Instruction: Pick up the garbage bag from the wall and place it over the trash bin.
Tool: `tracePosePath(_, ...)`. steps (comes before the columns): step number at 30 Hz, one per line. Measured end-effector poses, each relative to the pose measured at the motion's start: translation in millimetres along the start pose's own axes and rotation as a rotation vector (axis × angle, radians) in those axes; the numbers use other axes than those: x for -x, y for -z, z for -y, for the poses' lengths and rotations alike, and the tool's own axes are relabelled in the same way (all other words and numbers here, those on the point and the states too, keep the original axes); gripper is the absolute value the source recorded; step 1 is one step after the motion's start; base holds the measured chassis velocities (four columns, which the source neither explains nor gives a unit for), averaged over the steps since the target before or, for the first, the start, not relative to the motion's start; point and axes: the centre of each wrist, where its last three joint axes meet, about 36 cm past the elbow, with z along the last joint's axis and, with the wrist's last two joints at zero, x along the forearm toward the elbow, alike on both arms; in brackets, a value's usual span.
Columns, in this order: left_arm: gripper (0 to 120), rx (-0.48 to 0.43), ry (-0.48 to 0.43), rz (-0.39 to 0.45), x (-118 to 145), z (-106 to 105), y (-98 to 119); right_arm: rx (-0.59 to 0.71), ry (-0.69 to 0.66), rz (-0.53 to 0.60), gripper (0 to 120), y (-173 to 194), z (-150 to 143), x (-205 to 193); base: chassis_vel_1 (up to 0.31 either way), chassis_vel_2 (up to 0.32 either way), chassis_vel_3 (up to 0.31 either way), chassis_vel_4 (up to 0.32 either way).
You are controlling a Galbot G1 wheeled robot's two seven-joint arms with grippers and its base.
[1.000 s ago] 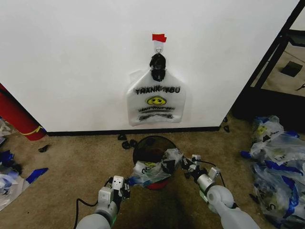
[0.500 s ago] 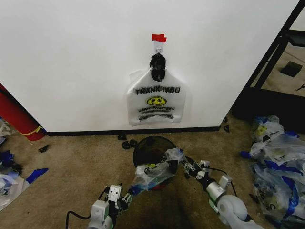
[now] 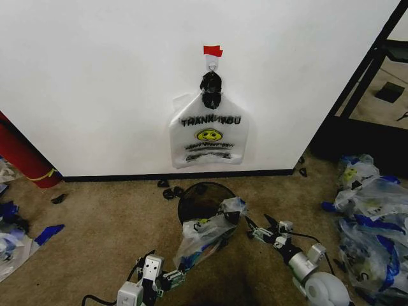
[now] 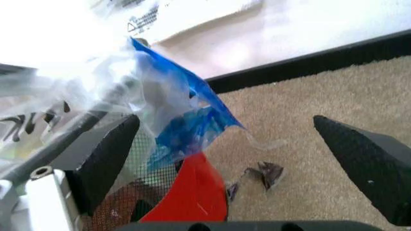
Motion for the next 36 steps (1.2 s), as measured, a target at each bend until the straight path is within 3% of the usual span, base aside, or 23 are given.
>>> tracePosePath(7, 100, -0.054, -0.122, 0.085, -1, -1, -4, -0.003, 0.001, 0.019, 100, 3, -2, -1, 0.0, 0.0, 0.0, 0.0)
tracePosePath(15, 100, -0.063, -0.097, 0.128, 1, -6, 3, -0.001, -0.003, 0.04, 100, 7, -1, -4, 0.0, 0.0, 0.0, 0.0)
tracePosePath(24, 100, 0.099, -0.168, 0.026, -15, -10, -3, -0.004, 0.0, 0.057, 100, 13, -1, -2, 0.0, 0.0, 0.0, 0.0)
tracePosePath(32, 100, 0.187, -0.263, 0.023, -20, -19, 2, -0.009, 0.003, 0.061, 100, 16, -1, -4, 0.0, 0.0, 0.0, 0.0)
tracePosePath(36, 100, 0.226, -0.365, 0.038, -20, -24, 7, -0.014, 0.007, 0.063, 100, 18, 1, -5, 0.0, 0.0, 0.0, 0.0)
